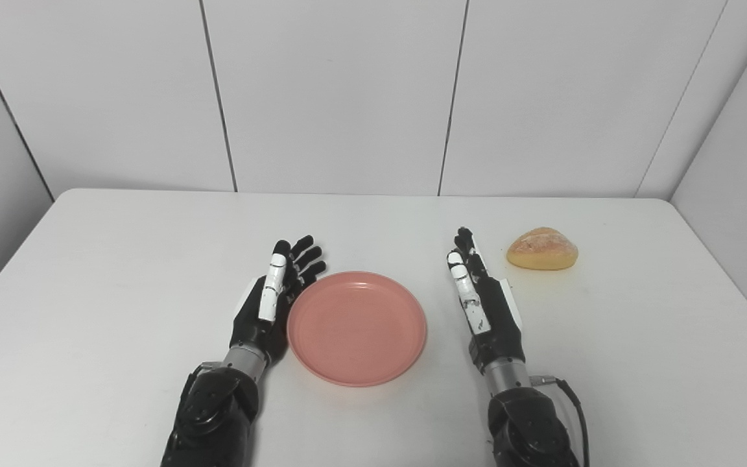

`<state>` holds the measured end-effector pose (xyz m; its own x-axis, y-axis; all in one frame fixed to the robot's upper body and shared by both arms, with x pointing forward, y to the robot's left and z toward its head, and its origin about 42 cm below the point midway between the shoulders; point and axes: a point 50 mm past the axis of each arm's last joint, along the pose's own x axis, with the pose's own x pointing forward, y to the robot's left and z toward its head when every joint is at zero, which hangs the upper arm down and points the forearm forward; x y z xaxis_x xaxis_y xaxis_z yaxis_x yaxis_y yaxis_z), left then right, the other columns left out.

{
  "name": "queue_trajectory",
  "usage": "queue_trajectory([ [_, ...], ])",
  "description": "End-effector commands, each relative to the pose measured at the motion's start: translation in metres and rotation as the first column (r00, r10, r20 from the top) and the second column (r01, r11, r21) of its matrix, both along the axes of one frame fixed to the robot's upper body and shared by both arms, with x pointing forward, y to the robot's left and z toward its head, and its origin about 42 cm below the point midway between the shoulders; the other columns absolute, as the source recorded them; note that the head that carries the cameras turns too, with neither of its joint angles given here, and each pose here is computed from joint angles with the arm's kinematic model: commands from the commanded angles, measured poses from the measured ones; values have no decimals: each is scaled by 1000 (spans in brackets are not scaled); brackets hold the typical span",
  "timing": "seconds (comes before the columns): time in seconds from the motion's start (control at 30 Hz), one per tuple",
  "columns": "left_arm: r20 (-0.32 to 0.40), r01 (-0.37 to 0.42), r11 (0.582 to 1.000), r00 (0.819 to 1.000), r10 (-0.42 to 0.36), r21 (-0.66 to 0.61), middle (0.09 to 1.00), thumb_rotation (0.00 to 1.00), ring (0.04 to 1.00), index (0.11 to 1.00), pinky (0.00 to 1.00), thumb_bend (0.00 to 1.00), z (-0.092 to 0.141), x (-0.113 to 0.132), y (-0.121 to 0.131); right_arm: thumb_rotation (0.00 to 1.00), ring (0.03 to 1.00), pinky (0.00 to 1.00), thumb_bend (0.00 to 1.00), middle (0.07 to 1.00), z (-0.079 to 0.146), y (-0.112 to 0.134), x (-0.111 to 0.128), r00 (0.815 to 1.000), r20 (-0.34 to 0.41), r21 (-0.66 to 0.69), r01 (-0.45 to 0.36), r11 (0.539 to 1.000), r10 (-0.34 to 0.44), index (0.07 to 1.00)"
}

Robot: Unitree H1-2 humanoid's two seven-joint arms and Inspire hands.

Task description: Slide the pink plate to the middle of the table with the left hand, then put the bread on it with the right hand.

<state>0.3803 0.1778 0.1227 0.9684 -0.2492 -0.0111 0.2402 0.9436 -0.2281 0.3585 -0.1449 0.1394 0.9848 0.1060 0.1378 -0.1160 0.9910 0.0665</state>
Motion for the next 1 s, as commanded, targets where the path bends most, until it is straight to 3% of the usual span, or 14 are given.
queue_trajectory([
  [0.0,33,15,1000,999,-16,3,917,1000,907,882,1000,668,12,3,-5,841,1000,1000,610,995,20,3,9,998,63,16,-10,1000,9,988],
  [0.1,34,21,1000,999,-21,3,911,1000,903,877,1000,682,12,2,-7,848,1000,1000,635,995,20,1,9,998,66,13,-1,1000,0,982],
  [0.43,47,35,999,998,-36,10,907,1000,896,878,979,679,14,-1,-10,928,963,988,561,970,31,-12,18,989,133,4,55,998,-55,976],
  [0.8,59,33,999,998,-35,31,902,1000,894,878,985,695,12,-1,-10,902,953,1000,540,956,45,-25,24,982,169,22,87,996,-90,962],
  [0.97,68,30,998,997,-34,52,897,1000,891,876,1000,716,9,0,-11,876,938,978,585,939,57,-37,30,969,229,-88,119,989,-97,935],
])
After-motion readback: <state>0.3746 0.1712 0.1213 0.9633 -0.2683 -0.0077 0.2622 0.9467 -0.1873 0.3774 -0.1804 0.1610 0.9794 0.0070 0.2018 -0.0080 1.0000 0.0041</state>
